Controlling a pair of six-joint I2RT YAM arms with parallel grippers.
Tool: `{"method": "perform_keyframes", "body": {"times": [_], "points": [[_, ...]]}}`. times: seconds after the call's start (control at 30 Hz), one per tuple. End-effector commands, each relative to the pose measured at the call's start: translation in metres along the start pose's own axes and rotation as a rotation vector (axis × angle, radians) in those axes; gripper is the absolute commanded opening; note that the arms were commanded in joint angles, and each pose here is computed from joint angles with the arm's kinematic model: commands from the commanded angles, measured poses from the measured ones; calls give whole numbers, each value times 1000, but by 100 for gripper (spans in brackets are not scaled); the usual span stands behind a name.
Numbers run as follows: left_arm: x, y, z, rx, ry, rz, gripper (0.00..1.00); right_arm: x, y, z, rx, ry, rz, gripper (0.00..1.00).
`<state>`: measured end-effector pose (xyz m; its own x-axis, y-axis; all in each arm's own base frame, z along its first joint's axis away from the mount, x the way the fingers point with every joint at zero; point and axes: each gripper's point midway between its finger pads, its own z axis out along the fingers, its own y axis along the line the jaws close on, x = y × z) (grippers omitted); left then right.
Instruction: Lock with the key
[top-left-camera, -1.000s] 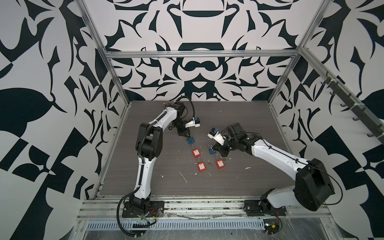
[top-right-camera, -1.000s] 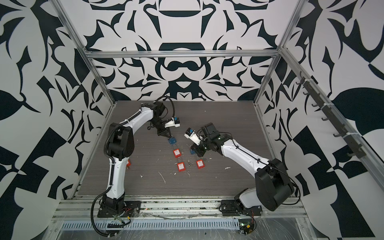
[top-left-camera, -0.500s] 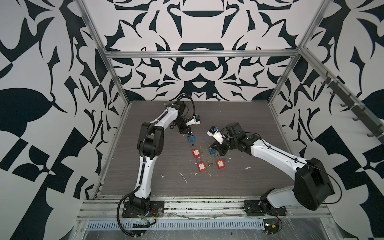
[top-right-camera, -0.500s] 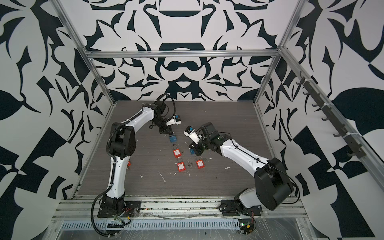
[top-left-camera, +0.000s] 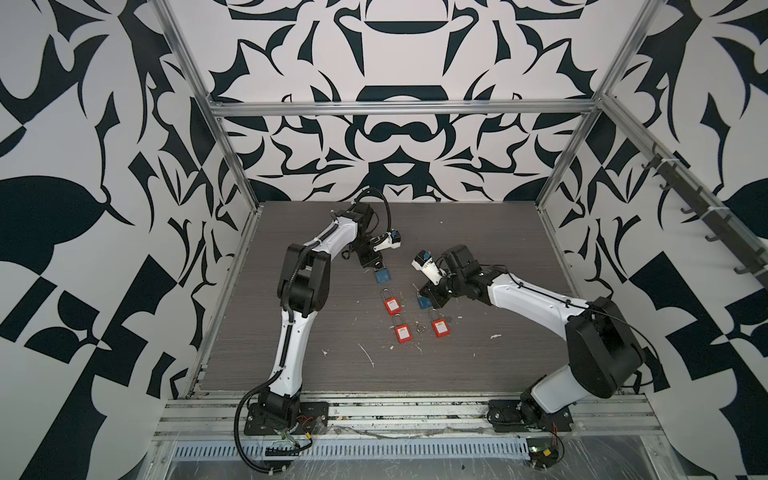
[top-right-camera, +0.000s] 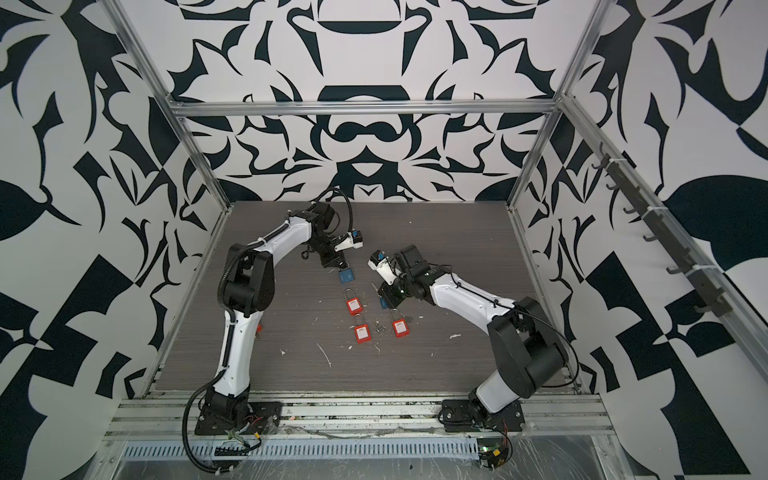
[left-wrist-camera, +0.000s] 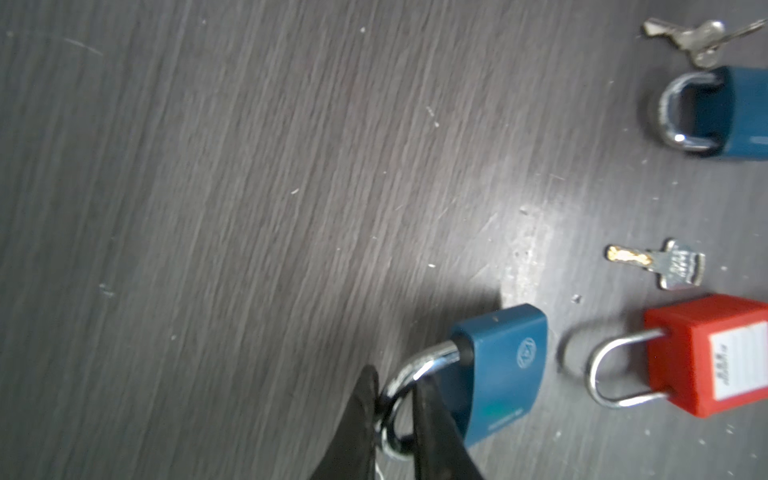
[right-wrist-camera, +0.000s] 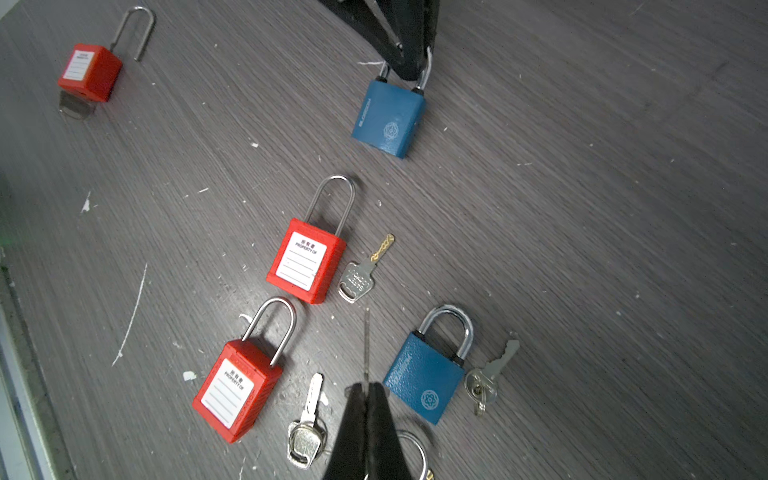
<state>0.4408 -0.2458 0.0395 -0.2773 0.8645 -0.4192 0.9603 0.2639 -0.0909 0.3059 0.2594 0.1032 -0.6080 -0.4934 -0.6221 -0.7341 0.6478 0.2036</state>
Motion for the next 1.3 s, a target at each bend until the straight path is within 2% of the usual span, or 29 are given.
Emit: {"method": "perform_keyframes", "body": {"times": [0.0, 0.07, 0.23, 0.4, 0.53, 0.63, 0.7, 0.77, 1.0, 1.07, 1.13, 1.27], "points": [[10, 5, 8, 12, 3, -62, 29, -29, -5, -7, 45, -73, 24, 0], [5, 9, 2, 7, -38, -82, 36, -33, -9, -5, 63, -75, 45, 0], [-9, 18, -21, -39, -119, -96, 41, -44, -13, 0, 73, -82, 90, 0], [-22, 36, -77, -155, -298, -175, 42, -57, -21, 13, 91, -71, 87, 0], [-11, 37, -121, -233, -398, -281, 43, -69, -40, 36, 151, -28, 51, 0], [7, 31, -142, -297, -438, -393, 43, -81, -48, 57, 148, 12, 36, 0], [29, 30, -151, -379, -429, -512, 42, -93, -53, 71, 143, 24, 32, 0], [46, 22, -156, -403, -430, -605, 42, -101, -59, 82, 150, 30, 28, 0], [123, 6, -178, -487, -415, -1045, 43, -96, -66, 115, 164, 99, -25, 0], [140, 1, -184, -505, -454, -1132, 44, -92, -62, 123, 162, 120, -46, 0], [154, -4, -190, -532, -486, -1187, 50, -91, -58, 129, 162, 134, -51, 0], [183, -16, -198, -614, -441, -1301, 56, -86, -50, 135, 175, 159, -43, 0]]}}
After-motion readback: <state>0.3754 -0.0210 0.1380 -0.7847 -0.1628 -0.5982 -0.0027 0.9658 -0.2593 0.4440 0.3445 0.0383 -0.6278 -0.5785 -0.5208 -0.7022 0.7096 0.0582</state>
